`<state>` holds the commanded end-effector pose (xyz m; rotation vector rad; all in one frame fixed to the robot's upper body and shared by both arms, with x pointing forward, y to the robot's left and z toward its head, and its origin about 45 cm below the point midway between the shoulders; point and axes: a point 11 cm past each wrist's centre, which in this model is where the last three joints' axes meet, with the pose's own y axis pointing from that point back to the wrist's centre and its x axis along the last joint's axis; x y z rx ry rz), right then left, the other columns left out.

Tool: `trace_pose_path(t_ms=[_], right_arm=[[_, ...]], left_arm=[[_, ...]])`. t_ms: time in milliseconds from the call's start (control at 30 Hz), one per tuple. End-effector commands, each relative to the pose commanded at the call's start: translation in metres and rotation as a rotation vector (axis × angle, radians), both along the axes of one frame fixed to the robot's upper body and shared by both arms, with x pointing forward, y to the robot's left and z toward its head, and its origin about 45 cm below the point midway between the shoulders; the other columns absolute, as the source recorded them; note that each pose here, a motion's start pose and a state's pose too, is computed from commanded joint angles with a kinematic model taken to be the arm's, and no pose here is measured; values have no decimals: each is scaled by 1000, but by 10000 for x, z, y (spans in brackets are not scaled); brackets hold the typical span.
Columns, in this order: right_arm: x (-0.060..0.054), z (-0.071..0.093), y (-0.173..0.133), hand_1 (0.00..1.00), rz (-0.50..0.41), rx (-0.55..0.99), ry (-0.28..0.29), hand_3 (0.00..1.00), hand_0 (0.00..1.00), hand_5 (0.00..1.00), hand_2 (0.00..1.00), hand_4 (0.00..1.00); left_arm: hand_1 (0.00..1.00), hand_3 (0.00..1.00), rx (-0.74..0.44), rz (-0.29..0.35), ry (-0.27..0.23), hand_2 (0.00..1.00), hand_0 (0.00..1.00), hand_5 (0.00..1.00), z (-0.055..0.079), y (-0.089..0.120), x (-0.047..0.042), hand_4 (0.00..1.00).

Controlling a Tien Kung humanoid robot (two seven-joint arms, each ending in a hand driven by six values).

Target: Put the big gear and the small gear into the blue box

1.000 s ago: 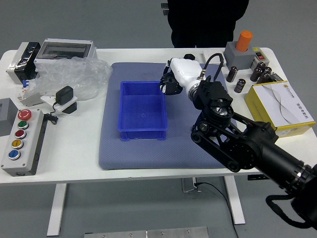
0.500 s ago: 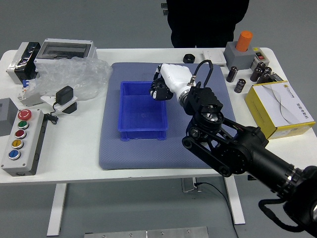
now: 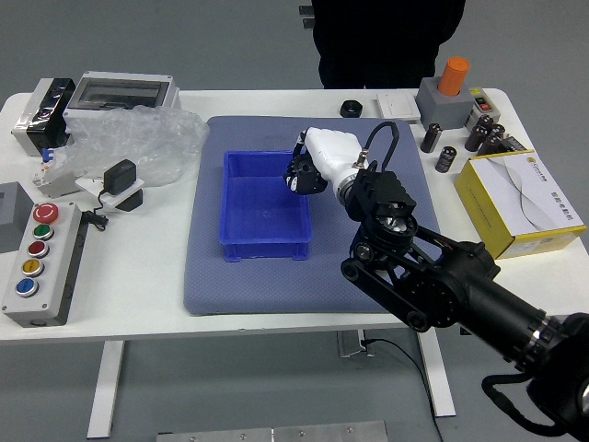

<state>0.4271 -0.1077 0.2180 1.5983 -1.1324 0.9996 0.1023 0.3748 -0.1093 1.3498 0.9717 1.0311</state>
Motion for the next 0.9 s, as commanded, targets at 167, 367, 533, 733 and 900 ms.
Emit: trace_pose_path(t_ms=[167, 367, 533, 733, 900], right_arm=[[2, -9, 13, 413, 5, -10, 2, 417, 540, 31, 420, 572], [-37, -69, 49, 412, 21, -22, 16, 416, 540, 29, 421, 573], [-81, -149, 73, 413, 33, -30, 33, 415, 542, 32, 421, 575], [-119, -229, 87, 414, 43, -35, 50, 412, 544, 32, 423, 577], [-128, -268, 87, 440, 50, -36, 73, 465, 594, 47, 460, 622]], left_arm=[[796, 834, -1, -2, 3, 805, 814, 267, -3, -5, -8, 626], [796, 833, -1, -4, 6, 805, 814, 261, -5, -4, -21, 625], [796, 833, -2, -5, 11, 805, 814, 260, -12, -16, -42, 624], [796, 833, -6, -6, 14, 804, 814, 253, -19, -37, -49, 620], [796, 833, -6, -6, 16, 804, 814, 254, -20, -37, -57, 620]])
